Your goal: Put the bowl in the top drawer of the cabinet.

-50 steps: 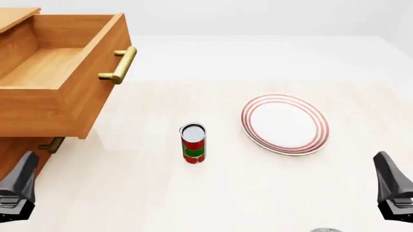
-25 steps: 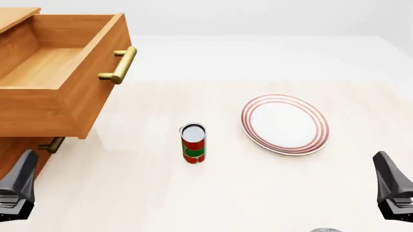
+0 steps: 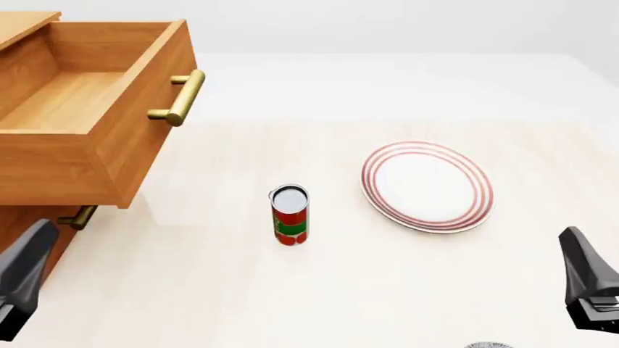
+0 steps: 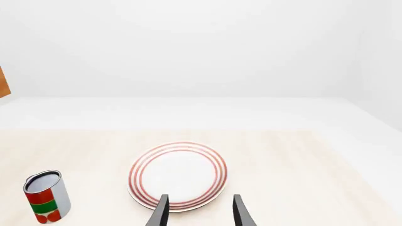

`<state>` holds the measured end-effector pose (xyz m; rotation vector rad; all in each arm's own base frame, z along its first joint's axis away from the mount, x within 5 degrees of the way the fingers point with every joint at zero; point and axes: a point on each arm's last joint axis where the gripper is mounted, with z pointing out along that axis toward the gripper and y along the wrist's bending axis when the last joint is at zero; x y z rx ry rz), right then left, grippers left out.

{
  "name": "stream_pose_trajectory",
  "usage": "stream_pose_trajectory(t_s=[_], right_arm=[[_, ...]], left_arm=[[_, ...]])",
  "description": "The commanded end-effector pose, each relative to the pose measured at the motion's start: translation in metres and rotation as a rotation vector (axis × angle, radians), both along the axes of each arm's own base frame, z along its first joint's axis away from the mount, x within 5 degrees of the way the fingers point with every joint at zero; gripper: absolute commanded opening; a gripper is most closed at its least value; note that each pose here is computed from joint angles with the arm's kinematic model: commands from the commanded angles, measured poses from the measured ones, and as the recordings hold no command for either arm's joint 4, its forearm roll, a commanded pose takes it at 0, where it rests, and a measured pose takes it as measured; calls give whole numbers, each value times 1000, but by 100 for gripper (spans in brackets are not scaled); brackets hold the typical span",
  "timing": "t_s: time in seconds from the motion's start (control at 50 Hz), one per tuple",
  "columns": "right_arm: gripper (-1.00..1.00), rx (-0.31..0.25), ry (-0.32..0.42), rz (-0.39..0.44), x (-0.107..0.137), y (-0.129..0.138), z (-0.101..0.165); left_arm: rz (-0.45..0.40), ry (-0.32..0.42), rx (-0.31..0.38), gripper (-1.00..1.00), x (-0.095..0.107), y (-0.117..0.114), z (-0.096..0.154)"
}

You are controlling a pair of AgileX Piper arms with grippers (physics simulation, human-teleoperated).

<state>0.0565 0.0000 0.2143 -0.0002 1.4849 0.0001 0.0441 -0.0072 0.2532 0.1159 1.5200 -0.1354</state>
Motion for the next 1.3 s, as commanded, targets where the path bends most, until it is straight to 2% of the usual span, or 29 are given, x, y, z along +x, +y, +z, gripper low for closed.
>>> stream_pose_trajectory(t_s=[0.02, 0.2, 0.24, 0.54, 0.88, 0.98, 1.12, 1.3], right_arm=[[100, 0, 0, 0, 0, 0, 0], [100, 0, 0, 0, 0, 0, 0], [100, 0, 0, 0, 0, 0, 0], [100, 0, 0, 0, 0, 0, 0], [100, 0, 0, 0, 0, 0, 0], [100, 0, 0, 0, 0, 0, 0], [100, 0, 0, 0, 0, 0, 0], [100, 0, 0, 0, 0, 0, 0]], left_arm=[[-84, 46, -3, 100, -9, -2, 17], [-188, 171, -64, 100, 5, -11, 17], [-216, 166, -38, 100, 6, -13, 18], [-353, 200, 10, 100, 19, -29, 29], [-487, 216, 34, 100, 29, -49, 35], [-523, 239, 16, 100, 31, -55, 36], [-568, 314, -35, 100, 36, -67, 36], [-625, 379, -67, 100, 41, -83, 35]])
